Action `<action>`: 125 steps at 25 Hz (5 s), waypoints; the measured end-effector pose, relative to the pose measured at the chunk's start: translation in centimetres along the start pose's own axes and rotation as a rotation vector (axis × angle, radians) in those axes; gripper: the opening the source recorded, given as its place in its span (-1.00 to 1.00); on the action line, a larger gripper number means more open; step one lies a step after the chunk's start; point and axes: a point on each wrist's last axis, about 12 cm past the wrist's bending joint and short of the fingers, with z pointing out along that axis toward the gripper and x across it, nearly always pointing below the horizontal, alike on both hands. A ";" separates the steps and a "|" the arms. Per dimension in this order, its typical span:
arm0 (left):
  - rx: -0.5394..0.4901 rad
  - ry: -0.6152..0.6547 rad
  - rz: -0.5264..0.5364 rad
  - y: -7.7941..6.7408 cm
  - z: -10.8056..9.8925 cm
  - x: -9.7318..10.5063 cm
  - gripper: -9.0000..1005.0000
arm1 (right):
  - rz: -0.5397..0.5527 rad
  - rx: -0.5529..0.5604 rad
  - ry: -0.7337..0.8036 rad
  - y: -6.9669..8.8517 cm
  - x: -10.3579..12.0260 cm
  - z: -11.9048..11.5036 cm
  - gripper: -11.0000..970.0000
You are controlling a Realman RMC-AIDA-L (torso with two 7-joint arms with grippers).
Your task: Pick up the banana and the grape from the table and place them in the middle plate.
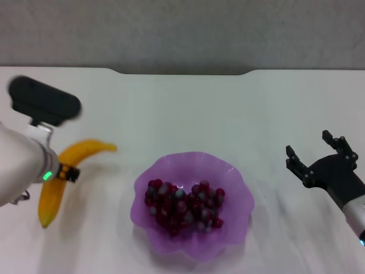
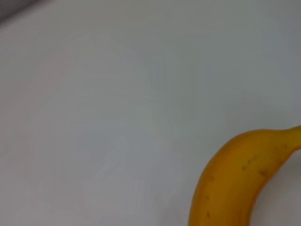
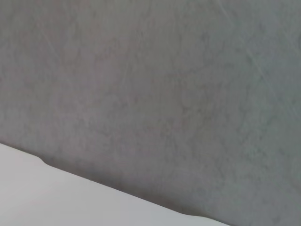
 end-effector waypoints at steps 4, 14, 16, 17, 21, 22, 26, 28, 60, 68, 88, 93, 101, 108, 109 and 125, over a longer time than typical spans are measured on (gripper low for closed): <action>0.005 -0.169 -0.071 1.0 -2.5 0.2 0.03 | -0.001 -0.001 0.002 0.0 0.0 0.0 0.78; 0.128 -0.551 -0.197 0.0 -4.3 2.3 0.06 | -0.004 -0.002 0.009 0.0 0.1 0.1 0.78; 0.166 -0.620 -0.224 -0.3 -4.4 2.8 0.06 | -0.005 -0.003 0.010 0.0 0.1 0.1 0.78; 0.181 -0.649 -0.233 -0.5 -4.4 3.1 0.07 | -0.006 -0.005 0.010 0.0 0.1 0.1 0.78; 0.250 -0.723 -0.281 -1.6 -5.4 4.4 0.08 | -0.008 -0.012 0.014 0.1 0.2 0.0 0.78; 0.277 -0.734 -0.299 -2.2 -6.2 4.4 0.08 | -0.007 -0.011 0.015 0.1 0.2 -0.1 0.78; 0.341 -0.688 -0.282 -4.5 -9.2 3.9 0.09 | -0.007 -0.011 0.017 0.1 0.3 -0.1 0.78; 0.350 -0.665 -0.272 -5.0 -9.9 3.6 0.09 | -0.008 -0.011 0.017 0.1 0.3 -0.1 0.78; 0.607 -0.320 -0.227 -11.5 -5.4 -1.1 0.17 | -0.018 -0.029 0.010 0.3 0.1 0.2 0.78; 0.599 -0.319 -0.220 -11.7 -4.4 -0.6 0.19 | -0.018 -0.029 0.010 0.3 0.1 0.2 0.78; 0.559 -0.387 -0.216 -10.5 -4.9 -0.4 0.52 | -0.019 -0.028 0.013 0.3 0.2 0.1 0.78; 0.457 -0.544 -0.238 -7.1 -6.5 -1.0 0.52 | -0.017 -0.027 0.015 0.3 0.2 0.0 0.78; 0.306 -0.896 -0.248 -2.3 -5.0 1.4 0.51 | -0.018 -0.029 0.013 0.3 0.1 0.1 0.78; 0.271 -1.034 -0.221 -0.2 -0.6 6.2 0.51 | -0.014 -0.036 0.004 0.4 -0.2 0.5 0.78; 0.269 -1.048 -0.216 0.1 -0.1 6.8 0.51 | -0.014 -0.037 0.002 0.4 -0.2 0.6 0.78; 0.180 -0.891 -0.303 2.0 2.9 12.1 0.51 | -0.016 -0.033 0.008 0.0 -0.2 1.0 0.78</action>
